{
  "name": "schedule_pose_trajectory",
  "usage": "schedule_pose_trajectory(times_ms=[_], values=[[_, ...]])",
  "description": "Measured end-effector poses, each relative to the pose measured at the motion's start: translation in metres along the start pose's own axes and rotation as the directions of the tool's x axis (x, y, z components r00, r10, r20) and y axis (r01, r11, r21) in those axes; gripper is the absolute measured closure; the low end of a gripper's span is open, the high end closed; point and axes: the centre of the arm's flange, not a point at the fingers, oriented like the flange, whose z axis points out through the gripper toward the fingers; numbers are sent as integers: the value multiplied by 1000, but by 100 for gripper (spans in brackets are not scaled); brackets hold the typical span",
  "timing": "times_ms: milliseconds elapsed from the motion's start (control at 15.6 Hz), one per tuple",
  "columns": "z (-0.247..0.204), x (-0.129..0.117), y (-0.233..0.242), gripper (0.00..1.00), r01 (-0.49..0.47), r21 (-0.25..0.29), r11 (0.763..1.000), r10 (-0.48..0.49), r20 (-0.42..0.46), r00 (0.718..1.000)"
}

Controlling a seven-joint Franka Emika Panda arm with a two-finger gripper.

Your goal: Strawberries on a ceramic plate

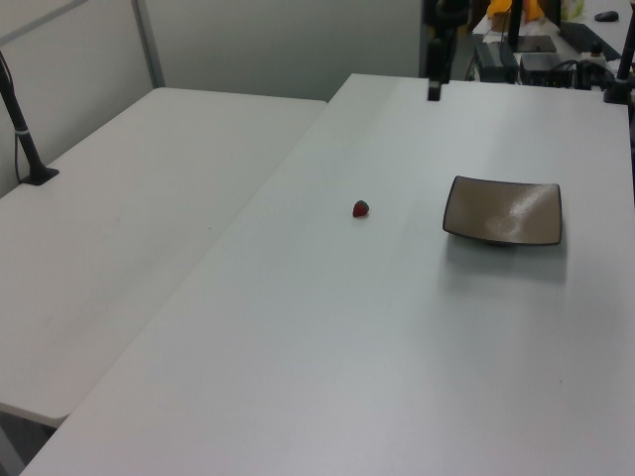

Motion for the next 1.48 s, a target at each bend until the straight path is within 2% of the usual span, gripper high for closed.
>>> schedule_pose_trajectory(times_ms=[386, 643, 1478], values=[[57, 41, 30, 0, -42, -14, 999, 41, -59, 997], [116, 69, 34, 0, -44, -15, 999, 42, -93, 995], [227, 108, 30, 0, -34, -17, 999, 30, -195, 980]])
